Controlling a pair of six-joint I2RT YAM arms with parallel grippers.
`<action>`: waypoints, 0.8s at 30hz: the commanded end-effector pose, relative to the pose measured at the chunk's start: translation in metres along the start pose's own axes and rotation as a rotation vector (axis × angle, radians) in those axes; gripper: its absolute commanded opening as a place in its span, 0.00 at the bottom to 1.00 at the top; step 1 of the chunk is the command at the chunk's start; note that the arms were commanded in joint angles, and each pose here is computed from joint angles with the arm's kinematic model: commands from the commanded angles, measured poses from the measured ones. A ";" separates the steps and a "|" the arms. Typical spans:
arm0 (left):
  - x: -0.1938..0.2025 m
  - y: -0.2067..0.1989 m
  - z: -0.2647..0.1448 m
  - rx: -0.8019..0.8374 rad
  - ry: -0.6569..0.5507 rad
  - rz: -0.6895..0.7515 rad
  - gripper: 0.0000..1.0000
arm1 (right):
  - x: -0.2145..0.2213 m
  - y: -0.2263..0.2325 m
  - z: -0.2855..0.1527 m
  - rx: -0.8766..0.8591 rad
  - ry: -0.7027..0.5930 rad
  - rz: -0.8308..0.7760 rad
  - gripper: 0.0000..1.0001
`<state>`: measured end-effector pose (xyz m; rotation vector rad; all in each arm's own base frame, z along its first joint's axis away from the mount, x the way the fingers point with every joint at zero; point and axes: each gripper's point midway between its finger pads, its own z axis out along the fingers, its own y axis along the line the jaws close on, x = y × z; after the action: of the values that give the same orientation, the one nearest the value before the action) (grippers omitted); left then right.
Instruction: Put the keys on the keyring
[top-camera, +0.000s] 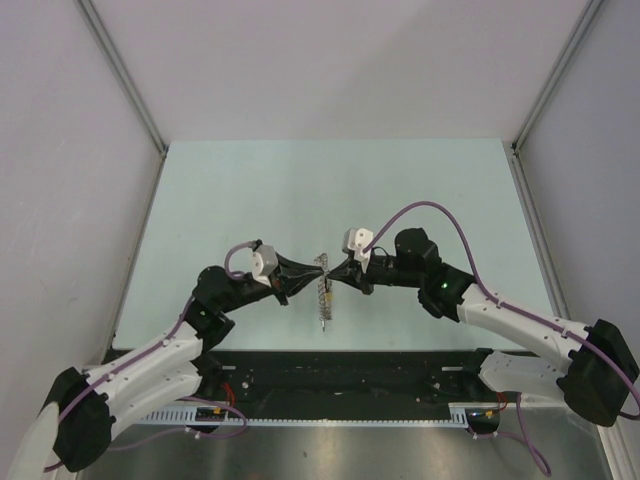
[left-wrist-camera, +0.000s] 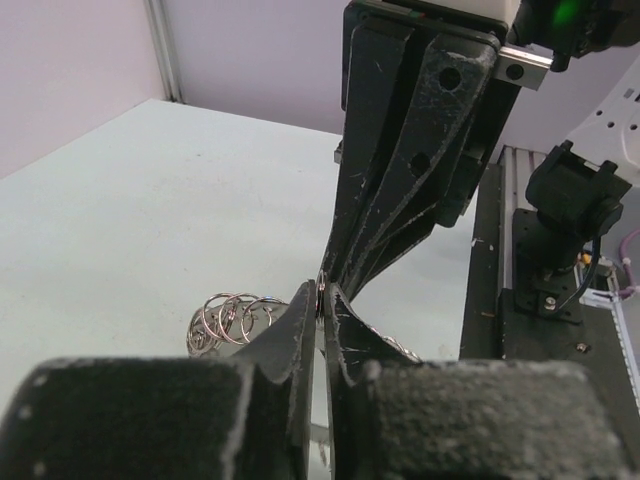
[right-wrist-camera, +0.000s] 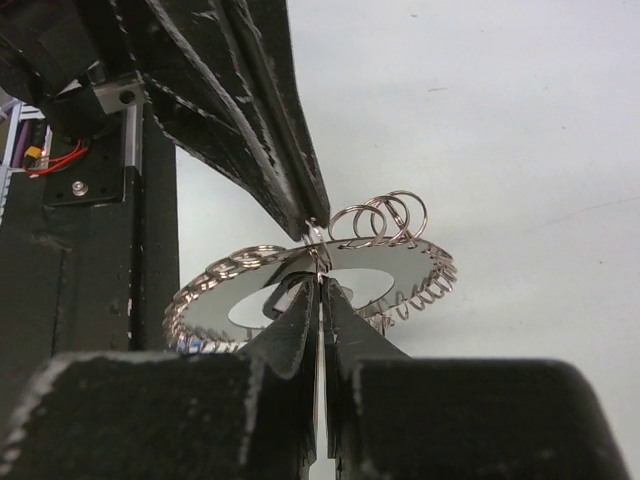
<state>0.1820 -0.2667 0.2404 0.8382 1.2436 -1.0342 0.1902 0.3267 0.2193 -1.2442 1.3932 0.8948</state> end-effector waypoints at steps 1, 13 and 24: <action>-0.019 -0.002 -0.005 -0.022 -0.052 0.026 0.13 | -0.015 -0.008 -0.008 0.041 -0.029 -0.057 0.00; 0.003 0.003 -0.008 0.030 0.306 0.108 0.41 | -0.012 -0.011 -0.011 0.036 0.018 -0.110 0.00; 0.031 -0.014 -0.002 0.378 0.555 0.176 0.42 | -0.013 -0.007 -0.013 0.021 0.019 -0.123 0.00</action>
<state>0.1873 -0.2757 0.2147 1.3660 1.4882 -0.8816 0.1909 0.3098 0.1930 -1.3397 1.4559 0.7904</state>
